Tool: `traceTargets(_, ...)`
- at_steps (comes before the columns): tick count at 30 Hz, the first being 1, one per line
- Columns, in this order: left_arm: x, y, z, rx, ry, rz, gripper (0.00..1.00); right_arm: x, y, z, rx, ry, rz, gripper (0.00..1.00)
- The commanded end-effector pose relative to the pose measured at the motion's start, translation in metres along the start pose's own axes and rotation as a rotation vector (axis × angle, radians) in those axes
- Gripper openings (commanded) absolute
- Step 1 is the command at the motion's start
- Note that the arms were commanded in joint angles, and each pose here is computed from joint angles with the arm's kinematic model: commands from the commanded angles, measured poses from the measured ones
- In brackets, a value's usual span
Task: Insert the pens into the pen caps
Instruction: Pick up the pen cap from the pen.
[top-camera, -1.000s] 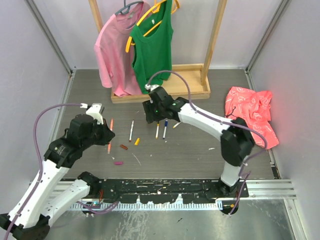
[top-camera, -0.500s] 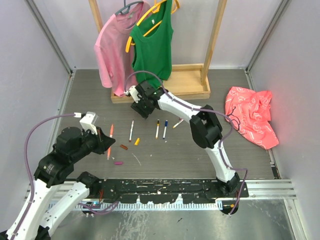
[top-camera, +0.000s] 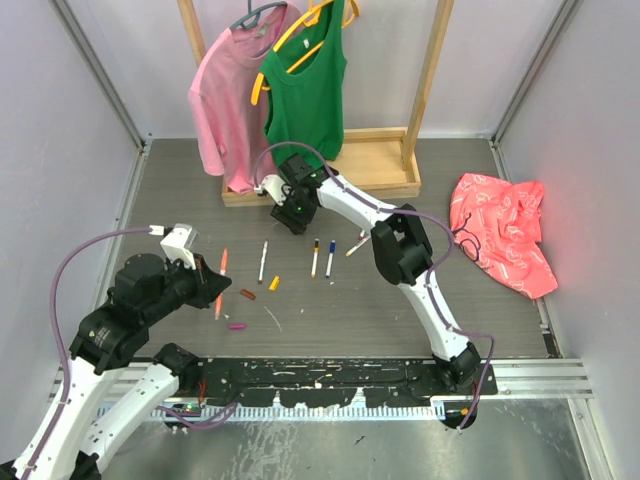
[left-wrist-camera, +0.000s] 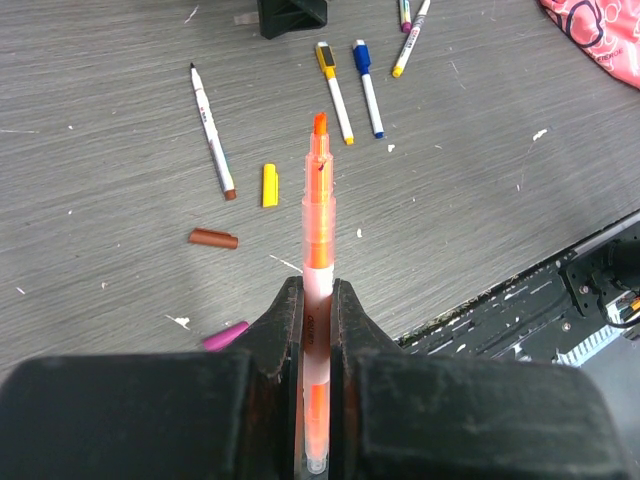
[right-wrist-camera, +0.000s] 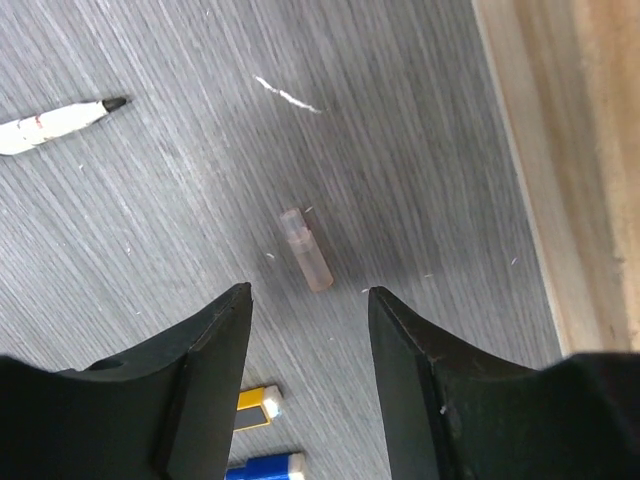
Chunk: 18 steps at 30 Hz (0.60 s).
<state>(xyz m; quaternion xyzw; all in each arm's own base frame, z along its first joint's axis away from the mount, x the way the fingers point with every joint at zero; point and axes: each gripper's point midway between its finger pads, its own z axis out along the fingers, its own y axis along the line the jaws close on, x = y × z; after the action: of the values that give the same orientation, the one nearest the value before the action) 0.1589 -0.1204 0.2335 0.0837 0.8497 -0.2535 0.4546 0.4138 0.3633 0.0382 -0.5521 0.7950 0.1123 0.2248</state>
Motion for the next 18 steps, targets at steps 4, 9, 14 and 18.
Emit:
traceTargets(4,-0.015,-0.005,0.003,0.021,-0.055,0.010,0.00,-0.031,-0.003,-0.006,-0.026,-0.091,-0.041,0.54)
traceTargets(9,-0.015,-0.004,0.004,0.015,-0.056,0.009,0.00,-0.027,-0.002,0.007,-0.039,-0.077,-0.037,0.50)
traceTargets(14,-0.015,-0.003,0.004,0.013,-0.053,0.010,0.00,-0.022,0.002,0.010,-0.050,-0.061,-0.027,0.43)
traceTargets(18,-0.015,-0.003,0.005,0.011,-0.054,0.009,0.00,-0.015,0.004,0.012,-0.057,-0.037,-0.010,0.32)
